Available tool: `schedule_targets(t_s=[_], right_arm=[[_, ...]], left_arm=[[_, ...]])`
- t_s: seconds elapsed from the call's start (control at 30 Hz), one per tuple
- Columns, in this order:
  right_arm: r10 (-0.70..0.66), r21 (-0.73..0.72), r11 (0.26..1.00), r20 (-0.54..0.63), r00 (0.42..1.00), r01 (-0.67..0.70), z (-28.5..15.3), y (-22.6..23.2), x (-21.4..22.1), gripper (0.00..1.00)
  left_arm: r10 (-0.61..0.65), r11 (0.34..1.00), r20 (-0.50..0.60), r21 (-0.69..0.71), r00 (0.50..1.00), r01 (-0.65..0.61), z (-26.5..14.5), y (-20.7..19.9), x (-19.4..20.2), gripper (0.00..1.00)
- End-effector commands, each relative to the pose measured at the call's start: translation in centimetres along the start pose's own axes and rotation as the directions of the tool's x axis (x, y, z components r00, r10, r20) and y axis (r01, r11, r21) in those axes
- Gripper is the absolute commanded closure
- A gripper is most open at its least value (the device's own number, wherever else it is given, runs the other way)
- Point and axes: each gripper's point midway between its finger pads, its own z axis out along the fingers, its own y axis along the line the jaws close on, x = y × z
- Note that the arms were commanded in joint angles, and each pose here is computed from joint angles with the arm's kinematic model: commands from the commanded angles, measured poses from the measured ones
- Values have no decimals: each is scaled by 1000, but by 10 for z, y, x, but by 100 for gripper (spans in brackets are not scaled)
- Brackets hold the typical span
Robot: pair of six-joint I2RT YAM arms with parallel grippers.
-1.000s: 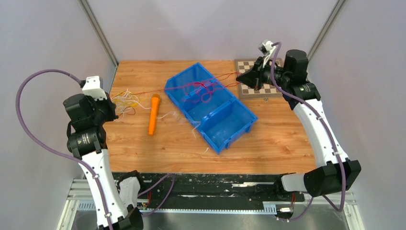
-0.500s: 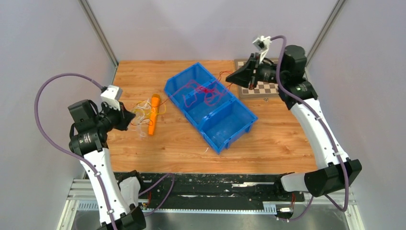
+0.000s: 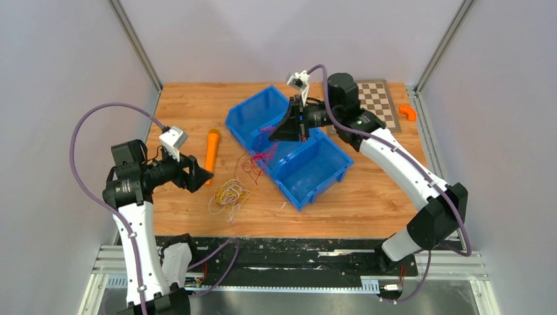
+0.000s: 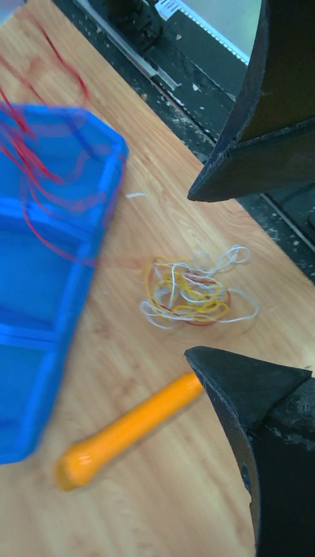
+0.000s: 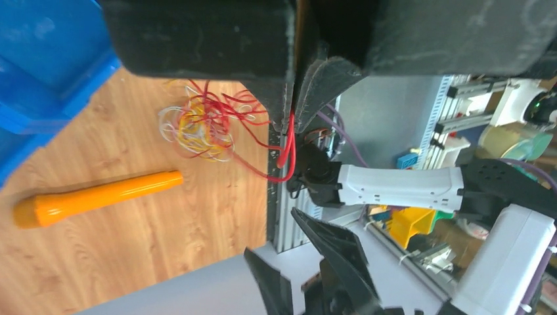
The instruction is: Untangle the cables
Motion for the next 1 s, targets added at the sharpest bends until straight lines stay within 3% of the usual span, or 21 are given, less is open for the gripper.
schedule_targets(t_s=[0.0, 0.2, 0.63, 0.7, 0.73, 0.77, 0.8, 0.87, 0.97], right_arm=[[-95, -77, 992, 9, 995, 95, 22, 21, -9, 100], [-83, -115, 990, -16, 996, 80, 40, 25, -2, 100], [-69, -190, 980, -58, 996, 57, 68, 38, 10, 100], [-66, -192, 980, -59, 996, 54, 69, 37, 10, 100], [-65, -185, 981, -61, 996, 53, 70, 34, 11, 99], [-63, -167, 985, -63, 996, 51, 69, 29, 13, 97], [-65, -125, 990, -62, 996, 57, 69, 17, 17, 95], [-61, -26, 998, -70, 996, 60, 65, -13, 29, 92], [-46, 95, 994, -109, 993, 56, 64, -55, 61, 91]], left_arm=[[154, 972, 202, 147, 967, -185, -19, -49, -58, 12], [144, 958, 256, 204, 956, -199, -9, -66, -77, 10], [185, 913, 204, 326, 961, -244, 46, -92, -82, 14], [189, 916, 186, 321, 964, -242, 53, -91, -81, 30], [191, 913, 178, 329, 965, -242, 51, -93, -81, 51], [195, 908, 175, 340, 965, -245, 50, -95, -80, 64], [198, 900, 171, 359, 965, -248, 44, -100, -81, 86], [197, 892, 193, 370, 961, -258, 29, -109, -87, 99], [160, 889, 272, 377, 949, -258, 3, -122, -107, 100]])
